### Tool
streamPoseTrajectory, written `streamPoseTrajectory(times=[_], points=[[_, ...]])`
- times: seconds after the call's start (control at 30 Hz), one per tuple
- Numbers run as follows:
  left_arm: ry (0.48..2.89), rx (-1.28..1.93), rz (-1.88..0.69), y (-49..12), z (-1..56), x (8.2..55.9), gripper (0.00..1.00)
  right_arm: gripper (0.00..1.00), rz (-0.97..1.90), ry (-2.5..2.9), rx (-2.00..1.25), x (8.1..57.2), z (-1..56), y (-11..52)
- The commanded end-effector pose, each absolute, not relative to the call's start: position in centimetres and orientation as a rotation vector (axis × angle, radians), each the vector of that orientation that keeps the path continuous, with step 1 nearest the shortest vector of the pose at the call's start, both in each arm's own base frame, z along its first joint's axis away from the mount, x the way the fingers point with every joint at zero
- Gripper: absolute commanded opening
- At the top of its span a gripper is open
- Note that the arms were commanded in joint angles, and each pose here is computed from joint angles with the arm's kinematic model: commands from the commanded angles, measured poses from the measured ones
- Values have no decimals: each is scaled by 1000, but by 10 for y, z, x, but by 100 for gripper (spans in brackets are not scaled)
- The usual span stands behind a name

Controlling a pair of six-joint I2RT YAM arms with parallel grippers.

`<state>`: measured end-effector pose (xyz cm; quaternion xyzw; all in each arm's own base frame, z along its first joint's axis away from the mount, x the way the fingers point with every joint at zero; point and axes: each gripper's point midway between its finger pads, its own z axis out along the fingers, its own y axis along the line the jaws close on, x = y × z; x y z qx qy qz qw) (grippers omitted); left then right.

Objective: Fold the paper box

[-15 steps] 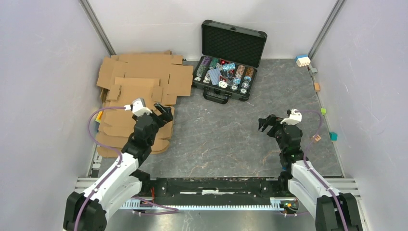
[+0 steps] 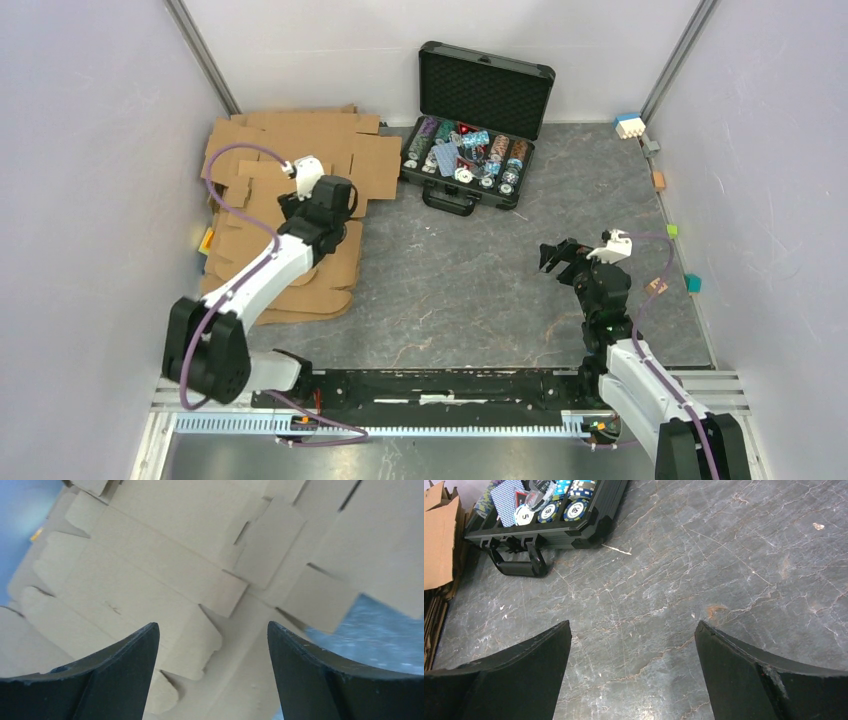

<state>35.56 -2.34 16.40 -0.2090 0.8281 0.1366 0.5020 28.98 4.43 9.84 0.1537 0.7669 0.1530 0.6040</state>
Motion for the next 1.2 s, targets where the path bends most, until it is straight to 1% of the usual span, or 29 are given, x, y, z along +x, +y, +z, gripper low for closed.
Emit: streamPoseTrajectory(times=[0.0,0.13,0.27,0.33,0.43,0.57,0.7,0.8,0.87,0.93,0.97,1.17], points=[[2069,-383,634,-1,159,356,85,98,365,1719,373,292,108,42],[2138,-304,721,-5,143,372,77,98,366,1719,375,291,106,42],[2170,-240,827,-3,134,383,76,98,369,1717,371,291,106,43],[2202,-193,821,-9,127,392,67,98,370,1715,371,291,106,43],[2269,-130,814,-18,109,400,65,98,368,1707,372,290,107,42],[2355,-117,910,-12,90,401,65,98,360,1685,378,289,111,39],[2403,-144,978,0,77,398,58,98,361,1655,382,287,113,37],[2420,-185,942,3,74,397,44,98,374,1649,382,287,113,39],[2407,-193,938,4,80,396,29,98,382,1656,380,287,112,40],[2382,-212,940,6,88,395,7,98,387,1670,376,288,110,42],[2369,-225,942,7,92,394,2,99,389,1677,375,288,110,43],[2230,-293,905,-6,141,379,2,98,403,1678,372,288,110,45]])
